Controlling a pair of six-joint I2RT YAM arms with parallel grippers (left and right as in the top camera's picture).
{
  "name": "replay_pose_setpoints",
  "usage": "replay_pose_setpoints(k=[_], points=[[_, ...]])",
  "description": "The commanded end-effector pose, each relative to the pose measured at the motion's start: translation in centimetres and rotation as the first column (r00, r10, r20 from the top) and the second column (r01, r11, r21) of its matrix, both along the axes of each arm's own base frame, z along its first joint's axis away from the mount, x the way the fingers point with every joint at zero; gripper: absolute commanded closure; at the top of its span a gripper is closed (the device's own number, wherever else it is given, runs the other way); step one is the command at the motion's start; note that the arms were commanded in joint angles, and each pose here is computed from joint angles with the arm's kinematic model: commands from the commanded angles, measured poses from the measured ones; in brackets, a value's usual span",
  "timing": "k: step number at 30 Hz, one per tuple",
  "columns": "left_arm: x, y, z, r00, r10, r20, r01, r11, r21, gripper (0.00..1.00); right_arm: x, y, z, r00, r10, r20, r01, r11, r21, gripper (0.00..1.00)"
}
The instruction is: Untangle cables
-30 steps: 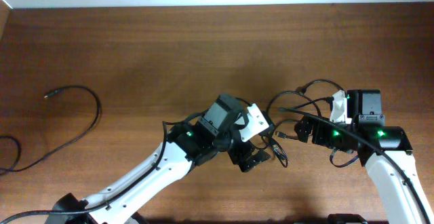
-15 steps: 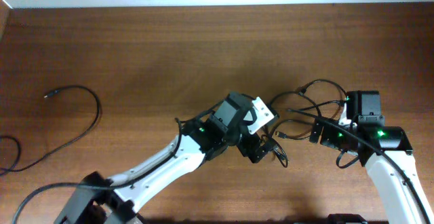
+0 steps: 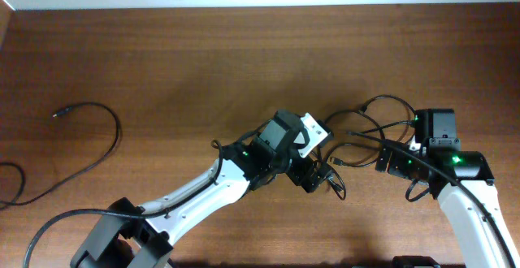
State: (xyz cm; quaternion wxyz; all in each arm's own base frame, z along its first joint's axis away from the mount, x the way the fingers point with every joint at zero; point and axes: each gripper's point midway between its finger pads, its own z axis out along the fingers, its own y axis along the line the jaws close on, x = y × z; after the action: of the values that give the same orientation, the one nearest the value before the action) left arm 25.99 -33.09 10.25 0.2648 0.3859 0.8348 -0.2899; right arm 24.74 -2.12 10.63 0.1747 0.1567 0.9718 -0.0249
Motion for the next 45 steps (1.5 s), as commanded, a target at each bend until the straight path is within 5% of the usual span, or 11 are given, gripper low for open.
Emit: replay_pose_setpoints(k=[1, 5, 13, 26, 35, 36, 37, 38, 45], points=[[-0.2, 0.1, -0.5, 0.999, 0.018, -0.03, -0.018, 1.0, 0.008, 0.01, 0.0, -0.2, 0.2, 1.0, -0.006, -0.002, 0.006, 1.0, -0.017, 0.01], [-0.7, 0.3, -1.0, 0.996, 0.045, -0.077, -0.044, 0.999, 0.02, 0.01, -0.3, -0.2, 0.1, 1.0, -0.006, -0.014, 0.006, 1.0, -0.017, 0.01], [2.5, 4.2, 1.4, 0.878, 0.471, -0.088, -0.469, 0.882, 0.045, 0.01, -0.7, -0.2, -0.1, 0.999, -0.006, -0.031, 0.006, 1.0, -0.016, 0.01], [1.7, 8.5, -0.1, 0.751, 0.653, -0.094, -0.632, 0.753, 0.186, 0.01, -0.7, 0.0, -0.1, 0.999, -0.002, -0.032, 0.002, 1.0, -0.004, 0.01], [1.0, 7.2, -3.9, 0.764, 0.622, -0.173, -0.573, 0.777, 0.261, 0.01, -0.7, 0.1, -0.1, 0.999, 0.0, -0.032, 0.0, 1.0, 0.001, 0.01], [0.7, 6.4, -4.1, 0.773, 0.598, -0.209, -0.551, 0.798, 0.246, 0.04, -0.7, 0.1, -0.1, 0.999, 0.0, -0.033, 0.0, 1.0, 0.001, 0.01], [0.7, 5.8, -4.0, 0.78, 0.583, -0.228, -0.54, 0.811, 0.227, 0.25, -0.7, 0.1, -0.1, 0.999, 0.0, -0.032, 0.0, 1.0, 0.001, 0.01], [0.8, 5.8, -4.0, 0.78, 0.583, -0.225, -0.541, 0.811, 0.225, 0.34, -0.7, 0.1, -0.1, 0.999, 0.0, -0.032, 0.0, 1.0, 0.001, 0.01], [0.4, 6.1, -6.3, 0.77, 0.592, -0.237, -0.527, 0.8, 0.287, 0.55, -0.7, 0.1, -0.1, 0.999, 0.0, -0.032, 0.0, 1.0, 0.001, 0.01]])
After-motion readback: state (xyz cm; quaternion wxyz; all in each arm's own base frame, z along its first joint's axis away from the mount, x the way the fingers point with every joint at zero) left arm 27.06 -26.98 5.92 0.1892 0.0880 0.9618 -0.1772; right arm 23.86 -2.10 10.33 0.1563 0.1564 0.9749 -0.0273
